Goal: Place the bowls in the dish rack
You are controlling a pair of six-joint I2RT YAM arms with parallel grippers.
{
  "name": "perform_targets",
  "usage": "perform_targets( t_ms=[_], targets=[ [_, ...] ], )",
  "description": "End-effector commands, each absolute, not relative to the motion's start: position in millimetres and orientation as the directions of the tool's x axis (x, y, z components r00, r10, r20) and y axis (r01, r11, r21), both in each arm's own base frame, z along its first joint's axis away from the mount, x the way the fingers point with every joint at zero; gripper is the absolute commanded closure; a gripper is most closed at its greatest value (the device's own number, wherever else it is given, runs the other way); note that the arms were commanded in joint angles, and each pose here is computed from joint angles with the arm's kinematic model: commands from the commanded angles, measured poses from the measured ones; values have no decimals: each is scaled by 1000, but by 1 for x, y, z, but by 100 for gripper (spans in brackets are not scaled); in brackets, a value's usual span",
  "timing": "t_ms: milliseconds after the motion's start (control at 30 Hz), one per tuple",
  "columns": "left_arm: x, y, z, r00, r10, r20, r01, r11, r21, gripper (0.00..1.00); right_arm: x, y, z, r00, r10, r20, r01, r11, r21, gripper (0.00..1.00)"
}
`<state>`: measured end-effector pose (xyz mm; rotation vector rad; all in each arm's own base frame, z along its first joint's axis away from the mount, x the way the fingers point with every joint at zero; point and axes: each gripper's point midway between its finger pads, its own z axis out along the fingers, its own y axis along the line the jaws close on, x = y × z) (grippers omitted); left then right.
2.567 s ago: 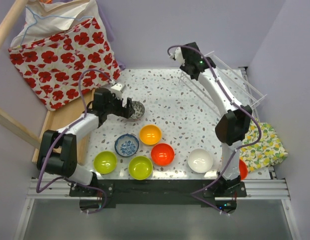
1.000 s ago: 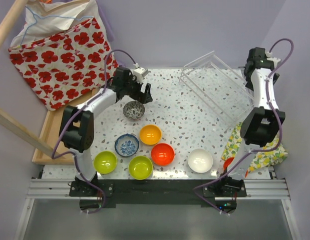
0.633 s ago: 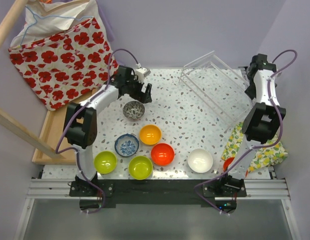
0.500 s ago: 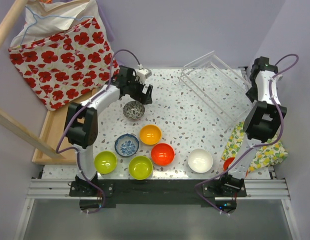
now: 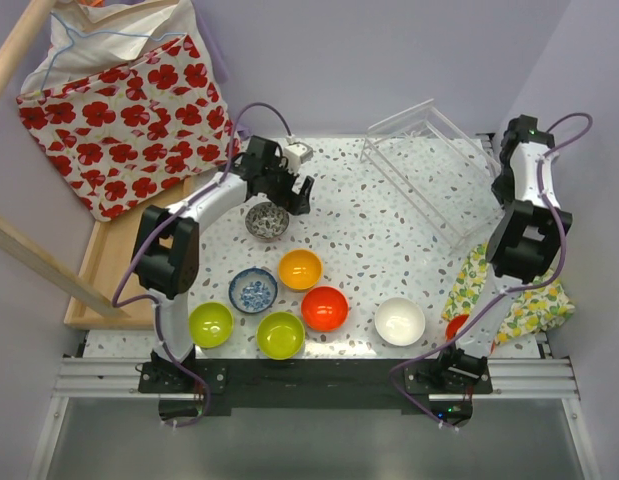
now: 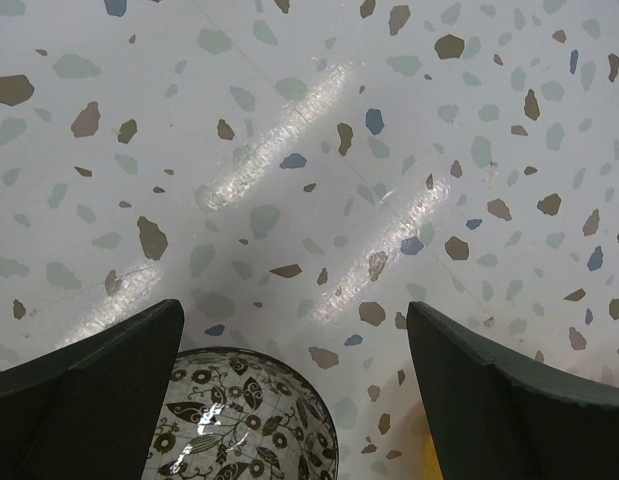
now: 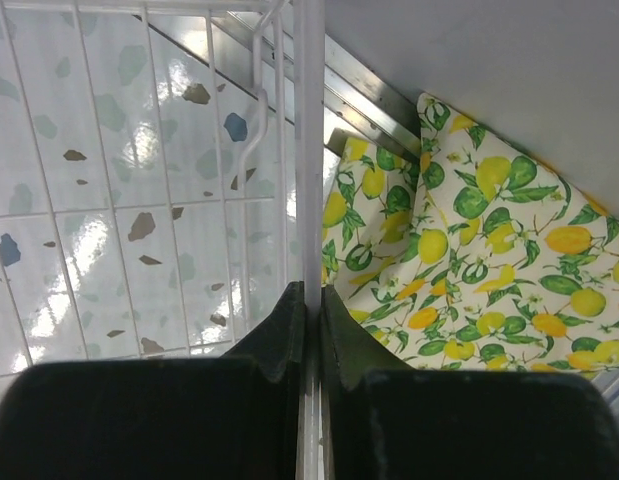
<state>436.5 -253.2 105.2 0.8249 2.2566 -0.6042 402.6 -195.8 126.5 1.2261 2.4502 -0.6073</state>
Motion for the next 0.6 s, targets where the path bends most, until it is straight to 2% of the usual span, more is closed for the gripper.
perform_targets(
  t_ms=[0,133,567],
  targets=[
    [434,-255,122,-551,387,-739,707,687,-168,1,418,-189,192,-515,603,-610,817,561,-135,100],
    [431,-256,124,-551,377,-744,707,684,-177,1,424,-182,214,-510,550,-662,800,586,-130,100],
    [408,-246,121,-548,366,-752,704,688,-178,1,437,-131,234,-580,440,-685,662,745,-83,100]
  ],
)
